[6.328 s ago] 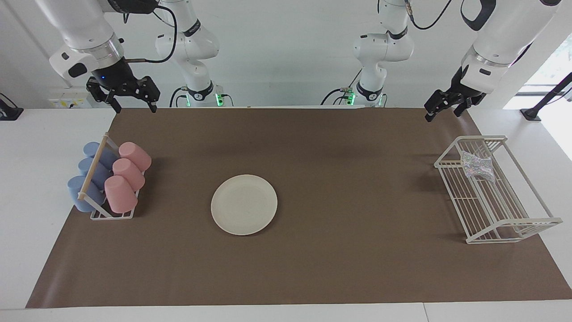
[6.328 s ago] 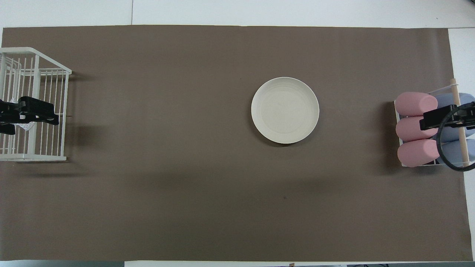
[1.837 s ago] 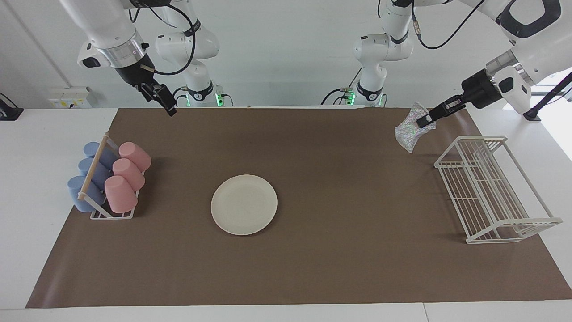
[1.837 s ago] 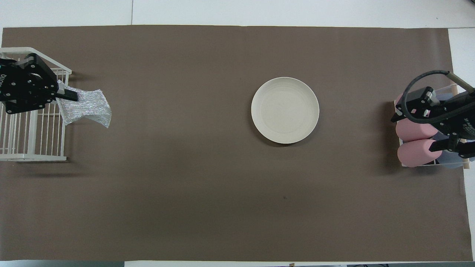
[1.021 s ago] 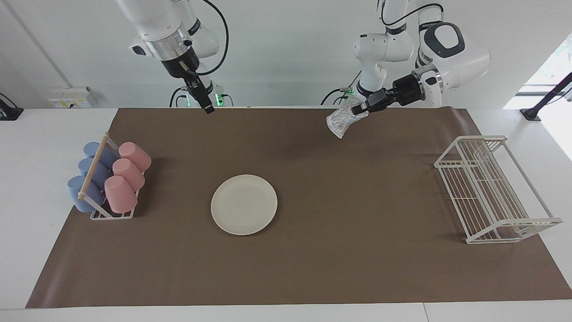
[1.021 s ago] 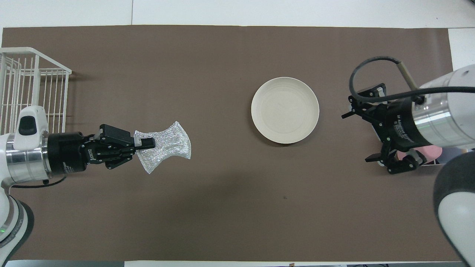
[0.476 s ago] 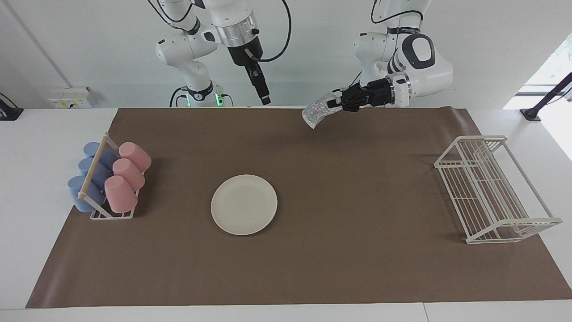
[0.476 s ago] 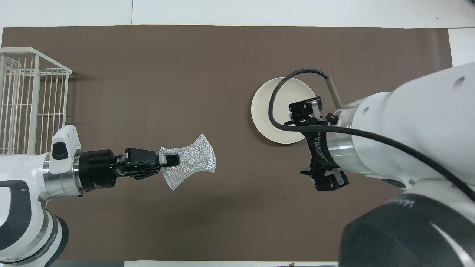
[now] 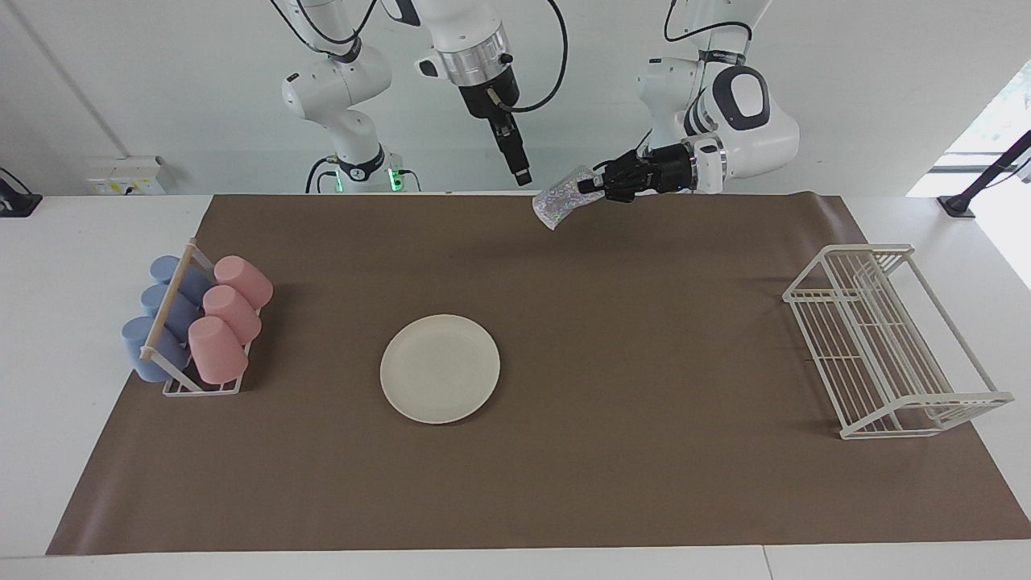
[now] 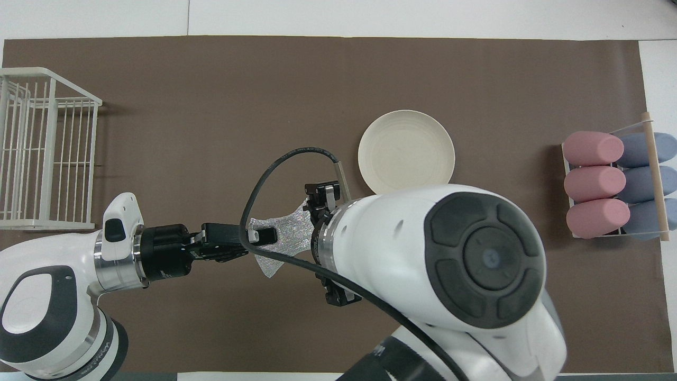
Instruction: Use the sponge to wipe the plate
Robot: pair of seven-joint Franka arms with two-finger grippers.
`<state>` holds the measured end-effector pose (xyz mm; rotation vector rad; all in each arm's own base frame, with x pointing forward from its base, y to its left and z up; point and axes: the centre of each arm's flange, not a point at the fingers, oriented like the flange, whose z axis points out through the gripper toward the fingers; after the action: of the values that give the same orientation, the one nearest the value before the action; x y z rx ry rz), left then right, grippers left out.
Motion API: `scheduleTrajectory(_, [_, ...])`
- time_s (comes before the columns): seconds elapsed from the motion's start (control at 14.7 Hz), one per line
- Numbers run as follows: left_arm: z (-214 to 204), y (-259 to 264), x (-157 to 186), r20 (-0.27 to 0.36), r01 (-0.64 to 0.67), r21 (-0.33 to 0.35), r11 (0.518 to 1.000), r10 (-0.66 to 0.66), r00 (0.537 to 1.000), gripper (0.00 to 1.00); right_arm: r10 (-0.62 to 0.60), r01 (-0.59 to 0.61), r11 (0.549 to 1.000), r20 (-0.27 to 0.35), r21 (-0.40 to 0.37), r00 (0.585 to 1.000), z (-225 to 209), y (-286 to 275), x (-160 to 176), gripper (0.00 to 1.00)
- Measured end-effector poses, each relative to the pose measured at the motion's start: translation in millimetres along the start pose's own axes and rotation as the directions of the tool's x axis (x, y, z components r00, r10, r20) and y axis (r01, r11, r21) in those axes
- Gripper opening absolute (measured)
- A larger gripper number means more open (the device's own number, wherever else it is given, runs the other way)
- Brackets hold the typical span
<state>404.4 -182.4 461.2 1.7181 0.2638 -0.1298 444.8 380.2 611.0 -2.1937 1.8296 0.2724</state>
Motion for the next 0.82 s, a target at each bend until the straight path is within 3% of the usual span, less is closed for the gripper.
scheduleTrajectory(0.61, [-1,2,-1,-0.001,-0.004,-0.002,1.000,0.004,1.000,0.04,-0.031,0.030,0.999,-0.009,-0.029,0.999,50,11,-18,1.00])
scheduleTrajectory(0.82, [-1,1,-1,-0.001,-0.003,-0.002,1.000,0.003,1.000,0.04,-0.032,0.031,0.999,-0.012,-0.034,0.999,53,12,-17,0.90])
